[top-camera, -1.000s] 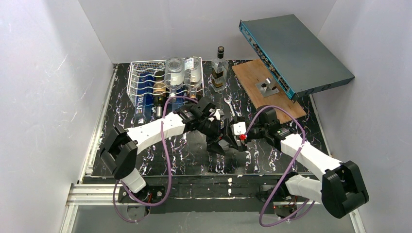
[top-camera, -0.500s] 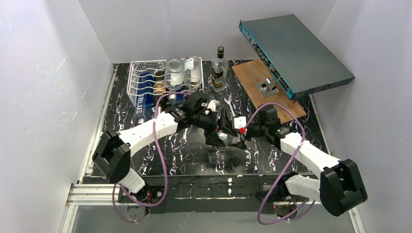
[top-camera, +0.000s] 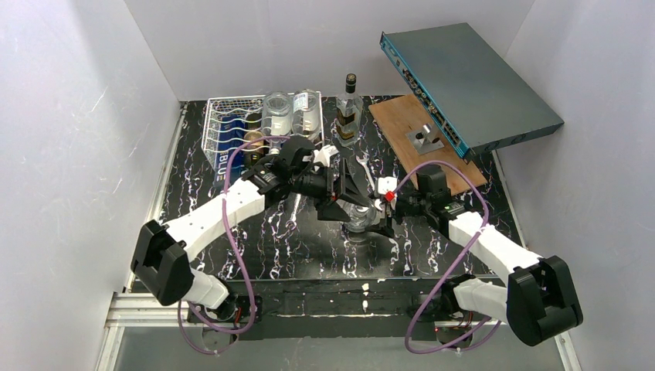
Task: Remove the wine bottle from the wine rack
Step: Place the wine bottle at the center of the board.
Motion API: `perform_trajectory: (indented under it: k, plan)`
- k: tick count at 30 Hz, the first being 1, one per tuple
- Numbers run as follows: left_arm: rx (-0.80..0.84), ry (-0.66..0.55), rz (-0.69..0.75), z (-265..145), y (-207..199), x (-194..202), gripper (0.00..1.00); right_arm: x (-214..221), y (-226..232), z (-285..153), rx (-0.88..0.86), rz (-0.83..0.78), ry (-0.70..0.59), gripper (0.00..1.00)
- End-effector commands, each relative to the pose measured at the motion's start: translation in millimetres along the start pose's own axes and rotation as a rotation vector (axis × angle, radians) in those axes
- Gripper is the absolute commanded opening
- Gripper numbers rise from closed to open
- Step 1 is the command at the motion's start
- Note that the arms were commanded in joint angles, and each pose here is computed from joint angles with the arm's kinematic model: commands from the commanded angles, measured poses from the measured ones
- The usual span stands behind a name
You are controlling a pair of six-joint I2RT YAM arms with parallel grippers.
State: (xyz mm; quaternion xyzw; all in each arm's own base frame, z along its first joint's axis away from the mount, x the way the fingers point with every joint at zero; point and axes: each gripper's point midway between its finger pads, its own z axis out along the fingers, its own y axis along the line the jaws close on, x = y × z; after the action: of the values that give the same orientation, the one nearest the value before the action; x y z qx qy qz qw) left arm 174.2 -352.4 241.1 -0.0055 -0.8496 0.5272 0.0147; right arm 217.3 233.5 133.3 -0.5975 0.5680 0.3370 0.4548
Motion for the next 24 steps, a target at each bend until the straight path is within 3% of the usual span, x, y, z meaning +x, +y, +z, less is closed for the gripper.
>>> perform_trajectory:
  k: [1,8,13,16,24]
  plan:
    - [0.006,-0.039,0.094,-23,-9,8,0.86,-6,3,-4,0.013,0.06,-0.031,1.0]
    - [-0.033,-0.192,0.283,-53,-13,5,0.86,-4,-10,-12,0.107,0.144,-0.013,1.0]
    - [-0.072,-0.413,0.398,-81,-5,-7,0.98,0,-10,-21,0.137,0.216,0.041,1.0]
    - [-0.079,-0.531,0.428,-99,3,-8,0.98,-1,-6,-27,0.131,0.239,0.063,1.0]
    - [-0.134,-0.707,0.421,-135,41,4,0.98,-26,-1,-48,0.125,0.218,0.098,1.0]
